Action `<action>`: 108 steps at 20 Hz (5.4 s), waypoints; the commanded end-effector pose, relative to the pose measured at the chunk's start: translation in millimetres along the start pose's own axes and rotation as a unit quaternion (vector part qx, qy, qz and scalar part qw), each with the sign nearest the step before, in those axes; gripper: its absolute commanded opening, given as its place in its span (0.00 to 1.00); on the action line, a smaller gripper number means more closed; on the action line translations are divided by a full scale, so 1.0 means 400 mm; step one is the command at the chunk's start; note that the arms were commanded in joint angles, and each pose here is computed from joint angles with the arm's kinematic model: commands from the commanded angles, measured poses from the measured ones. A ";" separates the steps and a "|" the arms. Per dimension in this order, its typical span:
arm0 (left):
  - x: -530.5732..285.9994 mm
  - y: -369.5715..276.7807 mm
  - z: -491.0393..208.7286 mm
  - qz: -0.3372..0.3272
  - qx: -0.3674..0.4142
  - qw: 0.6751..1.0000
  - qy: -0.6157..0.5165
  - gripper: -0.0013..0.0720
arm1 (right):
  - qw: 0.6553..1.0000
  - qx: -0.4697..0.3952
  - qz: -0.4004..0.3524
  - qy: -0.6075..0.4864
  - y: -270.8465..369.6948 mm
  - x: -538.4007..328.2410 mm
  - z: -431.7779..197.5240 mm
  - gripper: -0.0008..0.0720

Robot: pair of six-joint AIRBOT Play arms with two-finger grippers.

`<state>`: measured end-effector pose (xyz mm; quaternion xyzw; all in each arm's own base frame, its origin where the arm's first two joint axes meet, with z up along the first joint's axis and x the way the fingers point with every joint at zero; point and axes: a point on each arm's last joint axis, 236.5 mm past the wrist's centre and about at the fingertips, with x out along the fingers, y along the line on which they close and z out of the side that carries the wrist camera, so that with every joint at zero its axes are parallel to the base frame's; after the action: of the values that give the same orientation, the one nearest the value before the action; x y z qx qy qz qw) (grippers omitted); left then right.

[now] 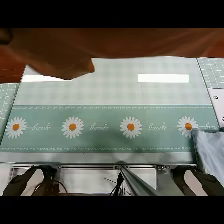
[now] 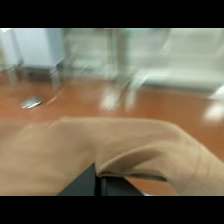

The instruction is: Fold the shirts.

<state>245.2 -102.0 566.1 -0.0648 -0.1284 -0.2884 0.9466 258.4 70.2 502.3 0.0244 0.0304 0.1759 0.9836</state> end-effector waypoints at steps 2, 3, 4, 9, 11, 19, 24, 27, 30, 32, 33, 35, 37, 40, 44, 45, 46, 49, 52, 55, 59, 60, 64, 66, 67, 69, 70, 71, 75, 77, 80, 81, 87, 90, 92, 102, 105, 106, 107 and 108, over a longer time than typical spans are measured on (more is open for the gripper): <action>-0.217 -0.076 0.115 0.198 0.179 0.963 -0.021 0.04 | 0.993 -0.058 -0.096 -0.040 0.093 -0.271 0.016 0.05; -0.267 -0.075 0.124 0.243 0.199 0.949 -0.020 0.04 | 0.993 -0.056 -0.102 -0.034 0.102 -0.293 0.002 0.05; -0.302 -0.071 0.122 0.272 0.204 0.940 -0.017 0.04 | 0.993 -0.052 -0.104 -0.020 0.109 -0.305 -0.019 0.05; -0.272 0.034 -0.123 0.246 0.082 0.962 0.081 0.04 | 0.993 -0.001 -0.086 0.079 0.093 -0.264 -0.150 0.05; -0.245 0.116 -0.301 0.237 0.013 0.960 0.149 0.04 | 0.990 0.031 -0.059 0.123 0.083 -0.211 -0.221 0.05; -0.112 0.375 -0.835 0.235 -0.191 0.928 0.219 0.04 | 0.937 0.252 -0.009 0.241 -0.117 0.147 -0.709 0.05; 0.075 0.473 -1.081 0.243 -0.202 0.912 0.260 0.04 | 0.902 0.367 0.024 0.227 -0.264 0.417 -0.873 0.05; 0.146 0.486 -1.190 0.232 -0.214 0.901 0.296 0.05 | 0.864 0.436 0.044 0.247 -0.313 0.555 -0.970 0.05; 0.158 0.479 -1.259 0.229 -0.266 0.878 0.325 0.05 | 0.818 0.499 0.051 0.281 -0.329 0.639 -1.056 0.22; 0.151 0.472 -1.264 0.230 -0.286 0.869 0.331 0.22 | 0.807 0.499 0.081 0.304 -0.314 0.653 -1.068 0.77; 0.141 0.470 -1.263 0.225 -0.290 0.865 0.341 0.74 | 0.806 0.495 0.097 0.310 -0.309 0.650 -1.055 0.88; 0.102 0.476 -1.257 0.213 -0.312 0.848 0.373 0.98 | 0.809 0.482 0.123 0.311 -0.321 0.623 -0.999 0.88; 0.031 0.489 -1.237 0.203 -0.349 0.818 0.410 0.98 | 0.809 0.472 0.142 0.320 -0.348 0.561 -0.944 0.87; -0.146 0.474 -1.266 0.201 -0.367 0.760 0.498 0.98 | 0.814 0.380 0.119 0.422 -0.346 0.398 -0.988 0.86; -0.420 0.402 -1.380 0.216 -0.441 0.638 0.592 0.98 | 0.824 0.336 -0.005 0.456 -0.342 0.248 -1.120 0.86; -0.467 0.386 -1.399 0.217 -0.463 0.619 0.596 0.98 | 0.821 0.355 -0.026 0.447 -0.318 0.219 -1.152 0.86; -0.500 0.372 -1.414 0.222 -0.486 0.602 0.593 0.98 | 0.819 0.375 -0.035 0.433 -0.281 0.192 -1.178 0.86; -0.553 0.344 -1.448 0.228 -0.513 0.578 0.592 0.98 | 0.815 0.413 -0.042 0.403 -0.196 0.133 -1.227 0.86; -0.556 0.313 -1.487 0.229 -0.527 0.569 0.589 0.97 | 0.814 0.437 -0.044 0.380 -0.159 0.116 -1.236 0.86; -0.545 0.302 -1.525 0.227 -0.512 0.577 0.595 0.97 | 0.810 0.445 -0.047 0.378 -0.158 0.116 -1.238 0.86; -0.448 0.275 -1.540 0.173 -0.504 0.624 0.571 0.97 | 0.805 0.468 -0.033 0.364 -0.143 0.130 -1.216 0.86; -0.437 0.274 -1.550 0.173 -0.502 0.627 0.570 0.97 | 0.804 0.473 -0.030 0.358 -0.140 0.135 -1.208 0.86; -0.435 0.254 -1.581 0.162 -0.498 0.620 0.584 0.97 | 0.803 0.479 -0.026 0.353 -0.138 0.140 -1.201 0.86; -0.439 0.243 -1.593 0.156 -0.503 0.612 0.590 0.83 | 0.806 0.479 -0.032 0.347 -0.147 0.145 -1.200 0.86; -0.441 0.241 -1.596 0.156 -0.504 0.610 0.592 0.34 | 0.810 0.475 -0.043 0.340 -0.163 0.149 -1.201 0.86; -0.437 0.246 -1.593 0.154 -0.500 0.614 0.591 0.04 | 0.812 0.469 -0.092 0.334 -0.228 0.134 -1.222 0.86; -0.435 0.248 -1.590 0.154 -0.499 0.616 0.590 0.04 | 0.805 0.468 -0.128 0.342 -0.269 0.107 -1.247 0.86; -0.432 0.247 -1.586 0.151 -0.499 0.616 0.590 0.04 | 0.793 0.463 -0.169 0.357 -0.312 0.064 -1.278 0.86; -0.427 0.248 -1.579 0.146 -0.499 0.617 0.591 0.04 | 0.712 0.460 -0.200 0.491 -0.287 -0.103 -1.394 0.86; -0.427 0.248 -1.579 0.146 -0.499 0.617 0.591 0.04 | 0.683 0.471 -0.148 0.539 -0.224 -0.127 -1.423 0.86; -0.427 0.247 -1.579 0.146 -0.499 0.617 0.591 0.05 | 0.663 0.496 -0.115 0.549 -0.197 -0.113 -1.444 0.86; -0.427 0.246 -1.579 0.145 -0.500 0.616 0.591 0.05 | 0.658 0.502 -0.113 0.550 -0.197 -0.109 -1.454 0.86; -0.427 0.243 -1.577 0.140 -0.498 0.617 0.593 0.05 | 0.651 0.541 -0.107 0.522 -0.208 -0.046 -1.485 0.86; -0.427 0.241 -1.577 0.137 -0.496 0.618 0.594 0.05 | 0.651 0.530 -0.097 0.534 -0.181 -0.010 -1.518 0.86; -0.427 0.240 -1.577 0.137 -0.496 0.618 0.594 0.05 | 0.658 0.523 -0.095 0.534 -0.175 0.022 -1.528 0.86; -0.431 0.218 -1.566 0.114 -0.497 0.615 0.601 0.05 | 0.702 0.465 -0.097 0.531 -0.194 0.146 -1.461 0.04; -0.346 0.239 -1.503 0.107 -0.510 0.653 0.549 0.04 | 0.721 0.450 -0.062 0.523 -0.192 0.181 -1.377 0.04; -0.274 0.262 -1.441 0.096 -0.510 0.689 0.506 0.04 | 0.745 0.433 -0.052 0.504 -0.211 0.213 -1.307 0.04; -0.182 0.295 -1.342 0.083 -0.507 0.734 0.445 0.04 | 0.775 0.413 -0.043 0.477 -0.232 0.250 -1.219 0.04; -0.094 0.326 -1.221 0.069 -0.497 0.777 0.380 0.04 | 0.811 0.386 -0.031 0.439 -0.252 0.291 -1.098 0.04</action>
<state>340.8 -65.6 -16.6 -0.3800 0.5389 -0.2028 0.7239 341.3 33.4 -23.4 0.3507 0.5799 0.0717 0.7318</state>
